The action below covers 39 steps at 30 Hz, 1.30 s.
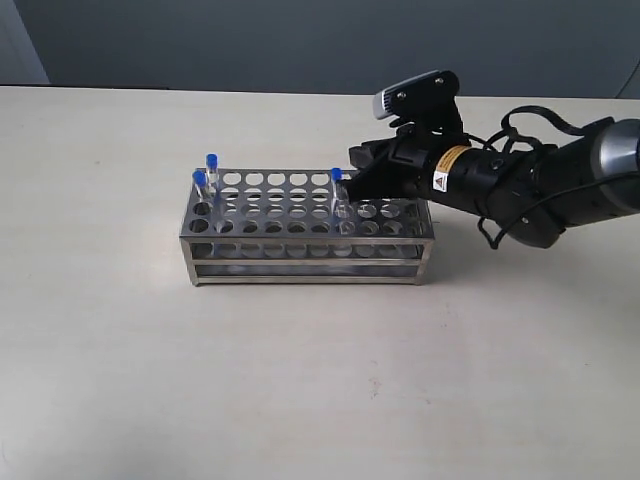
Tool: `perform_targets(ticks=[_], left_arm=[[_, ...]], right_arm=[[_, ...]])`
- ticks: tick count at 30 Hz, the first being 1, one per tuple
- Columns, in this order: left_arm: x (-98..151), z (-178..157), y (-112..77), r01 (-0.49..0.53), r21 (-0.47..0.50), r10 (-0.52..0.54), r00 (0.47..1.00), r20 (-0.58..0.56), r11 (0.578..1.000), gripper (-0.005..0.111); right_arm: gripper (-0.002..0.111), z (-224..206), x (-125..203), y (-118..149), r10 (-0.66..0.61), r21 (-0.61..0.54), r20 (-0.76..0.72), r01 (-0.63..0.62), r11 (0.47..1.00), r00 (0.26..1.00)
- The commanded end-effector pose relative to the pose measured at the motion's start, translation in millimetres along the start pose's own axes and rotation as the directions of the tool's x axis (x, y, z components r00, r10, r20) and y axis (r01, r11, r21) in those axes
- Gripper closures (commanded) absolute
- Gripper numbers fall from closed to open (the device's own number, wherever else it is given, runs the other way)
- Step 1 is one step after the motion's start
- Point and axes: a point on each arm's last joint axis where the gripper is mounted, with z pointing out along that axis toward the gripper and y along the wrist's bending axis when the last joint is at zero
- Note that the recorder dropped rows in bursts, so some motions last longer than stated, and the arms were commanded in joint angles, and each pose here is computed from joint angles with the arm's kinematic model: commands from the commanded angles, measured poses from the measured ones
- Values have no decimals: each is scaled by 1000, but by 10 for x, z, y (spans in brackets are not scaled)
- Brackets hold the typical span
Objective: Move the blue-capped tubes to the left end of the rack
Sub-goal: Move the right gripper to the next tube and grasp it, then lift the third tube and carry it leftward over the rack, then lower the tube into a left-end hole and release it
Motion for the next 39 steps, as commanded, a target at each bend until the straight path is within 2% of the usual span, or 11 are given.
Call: perform_targets(ticks=[1, 8, 15, 21, 28, 33, 39], left_arm=[[6, 0, -6, 3, 9, -3, 1000, 4, 1000, 106], [6, 0, -6, 5, 9, -5, 1000, 4, 1000, 106], [6, 0, -6, 3, 9, -3, 1000, 4, 1000, 106], [6, 0, -6, 2, 9, -2, 1000, 4, 1000, 106], [6, 0, -6, 5, 9, -5, 1000, 4, 1000, 106], [6, 0, -6, 5, 9, -5, 1000, 4, 1000, 106], [6, 0, -6, 5, 9, -5, 1000, 4, 1000, 106]], right_arm=[[108, -179, -294, 8, -44, 11, 70, 43, 999, 997], [108, -498, -750, 182, -108, -20, 232, 116, 993, 967], [108, -379, -919, 677, -149, -141, 286, 196, 970, 946], [108, -115, -877, 1060, -171, -224, 260, 231, 947, 950], [108, 83, -741, 1310, -206, -270, 200, 256, 928, 958], [108, 117, -685, 1446, -199, -303, 189, 250, 920, 962], [108, 187, -584, 1444, -196, -308, 157, 237, 921, 968]])
